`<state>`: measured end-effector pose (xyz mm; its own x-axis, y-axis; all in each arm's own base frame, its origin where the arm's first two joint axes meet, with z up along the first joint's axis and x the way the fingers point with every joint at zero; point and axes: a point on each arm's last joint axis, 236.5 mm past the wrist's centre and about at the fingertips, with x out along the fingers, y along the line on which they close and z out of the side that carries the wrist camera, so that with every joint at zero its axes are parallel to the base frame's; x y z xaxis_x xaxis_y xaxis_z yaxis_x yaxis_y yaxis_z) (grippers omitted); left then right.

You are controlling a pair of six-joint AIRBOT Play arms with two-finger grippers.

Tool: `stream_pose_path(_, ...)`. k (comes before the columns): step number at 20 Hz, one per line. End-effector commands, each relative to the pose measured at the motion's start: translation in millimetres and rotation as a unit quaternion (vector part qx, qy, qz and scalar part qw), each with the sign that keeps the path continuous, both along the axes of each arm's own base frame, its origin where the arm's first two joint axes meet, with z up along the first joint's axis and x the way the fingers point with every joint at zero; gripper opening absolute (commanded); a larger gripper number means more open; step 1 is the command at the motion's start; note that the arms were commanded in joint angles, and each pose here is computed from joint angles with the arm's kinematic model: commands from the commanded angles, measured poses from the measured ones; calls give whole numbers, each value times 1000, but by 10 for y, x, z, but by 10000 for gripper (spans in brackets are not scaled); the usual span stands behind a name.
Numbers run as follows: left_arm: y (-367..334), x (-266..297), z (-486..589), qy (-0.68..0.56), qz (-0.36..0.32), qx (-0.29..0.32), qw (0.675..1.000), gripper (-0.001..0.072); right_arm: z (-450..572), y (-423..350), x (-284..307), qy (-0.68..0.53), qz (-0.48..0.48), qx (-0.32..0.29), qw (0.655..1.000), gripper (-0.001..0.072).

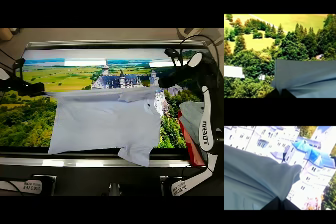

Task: Fold the shirts.

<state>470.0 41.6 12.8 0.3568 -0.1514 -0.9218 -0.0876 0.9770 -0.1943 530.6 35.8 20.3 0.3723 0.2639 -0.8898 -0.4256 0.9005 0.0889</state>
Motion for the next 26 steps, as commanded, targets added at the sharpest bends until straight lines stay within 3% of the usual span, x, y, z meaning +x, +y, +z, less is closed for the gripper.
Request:
stream_pose_path(1, 45, 203, -258, -7, 6, 0, 1000, 23, -134, 115, 288, -36, -17, 13, 999, 22)
stream_pose_path(3, 52, 141, -174, 2, -4, 0, 1000, 24, -48, 77, 85, -15, 20, -1, 1000, 22)
stream_pose_path(7, -160, -672, -214, 154, -87, -28, 984, 23, -63, -138, -882, 157, 89, -52, 982, 22)
stream_pose_path(12, -277, -1227, -734, 251, -70, -58, 964, 22, -667, 35, -1266, 235, 83, -29, 968, 21)
stream_pose_path(16, -333, -1312, -933, 262, -63, -70, 960, 24, -789, 180, -1232, 232, 44, 6, 972, 23)
stream_pose_path(17, -333, -1314, -918, 263, -63, -71, 960, 98, -769, 196, -1242, 234, 41, 10, 971, 78)
stream_pose_path(18, -323, -1333, -872, 268, -63, -73, 959, 403, -725, 190, -1274, 237, 43, 11, 971, 326)
stream_pose_path(19, -299, -1338, -809, 272, -55, -75, 958, 596, -652, 162, -1330, 237, 61, 9, 970, 515)
stream_pose_path(23, -91, -1476, -467, 249, -18, -79, 965, 597, -246, -208, -1753, 274, 53, 8, 960, 503)
stream_pose_path(26, -110, -1973, -593, 253, 14, -87, 963, 589, -345, -242, -2178, 257, 26, 1, 966, 486)
